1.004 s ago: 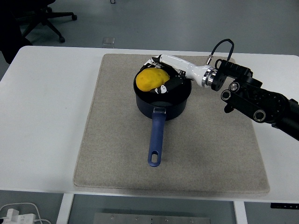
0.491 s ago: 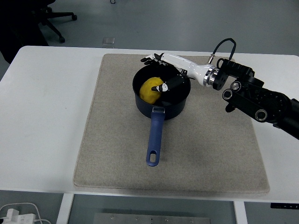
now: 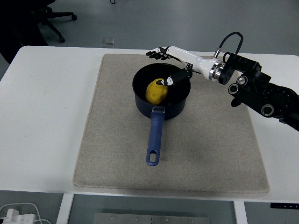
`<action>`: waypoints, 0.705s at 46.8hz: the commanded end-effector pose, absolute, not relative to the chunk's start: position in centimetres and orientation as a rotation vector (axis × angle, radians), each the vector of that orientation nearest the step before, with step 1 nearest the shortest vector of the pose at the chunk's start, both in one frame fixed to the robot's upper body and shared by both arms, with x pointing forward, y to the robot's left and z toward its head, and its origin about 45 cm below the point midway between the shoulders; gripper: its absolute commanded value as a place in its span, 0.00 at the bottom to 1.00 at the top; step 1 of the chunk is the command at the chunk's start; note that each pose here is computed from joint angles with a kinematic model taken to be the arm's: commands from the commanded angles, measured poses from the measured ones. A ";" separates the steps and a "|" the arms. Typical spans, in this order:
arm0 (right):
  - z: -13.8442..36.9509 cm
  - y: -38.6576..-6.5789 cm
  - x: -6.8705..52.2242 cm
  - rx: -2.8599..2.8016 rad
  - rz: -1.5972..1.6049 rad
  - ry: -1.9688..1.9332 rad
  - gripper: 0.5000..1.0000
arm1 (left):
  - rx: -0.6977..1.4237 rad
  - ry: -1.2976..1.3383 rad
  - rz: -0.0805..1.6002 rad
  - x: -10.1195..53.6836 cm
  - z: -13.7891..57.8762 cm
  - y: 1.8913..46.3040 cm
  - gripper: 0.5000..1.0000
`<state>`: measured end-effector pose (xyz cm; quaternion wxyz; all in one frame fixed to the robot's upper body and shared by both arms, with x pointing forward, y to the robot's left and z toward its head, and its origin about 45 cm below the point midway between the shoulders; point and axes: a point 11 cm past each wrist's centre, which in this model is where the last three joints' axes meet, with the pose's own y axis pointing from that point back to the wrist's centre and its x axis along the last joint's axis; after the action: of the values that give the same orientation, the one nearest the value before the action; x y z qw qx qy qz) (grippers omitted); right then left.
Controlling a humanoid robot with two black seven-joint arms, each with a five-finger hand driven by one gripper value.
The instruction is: Put the potato in the blue pot
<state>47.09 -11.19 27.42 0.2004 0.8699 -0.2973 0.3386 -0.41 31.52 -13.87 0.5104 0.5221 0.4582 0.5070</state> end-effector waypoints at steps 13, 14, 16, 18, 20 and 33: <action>29.4 -13.0 48.1 2.461 0.887 -0.935 0.79 | 1.257 1.102 1.221 -0.4 -13.9 31.6 0.99; 29.4 -13.1 48.2 2.460 0.886 -0.938 0.79 | 1.258 1.102 1.222 -0.4 -13.9 31.6 0.99; 29.5 -13.3 48.2 2.455 0.889 -0.942 0.79 | 1.258 1.102 1.222 -0.4 -13.9 31.6 0.99; 29.6 -13.8 48.3 2.447 0.889 -0.948 0.79 | 1.259 1.103 1.221 -0.5 -13.9 31.6 0.99; 29.6 -14.3 48.4 2.438 0.888 -0.955 0.79 | 1.258 1.104 1.220 -0.5 -13.9 31.5 0.99; 30.2 -16.6 49.0 2.394 0.896 -0.994 0.79 | 1.257 1.101 1.220 -0.4 -13.9 31.5 0.99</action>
<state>48.84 -16.23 29.89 0.1977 0.8575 -0.3526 0.3183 -0.41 31.52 -13.87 0.5104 0.5221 0.4581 0.5070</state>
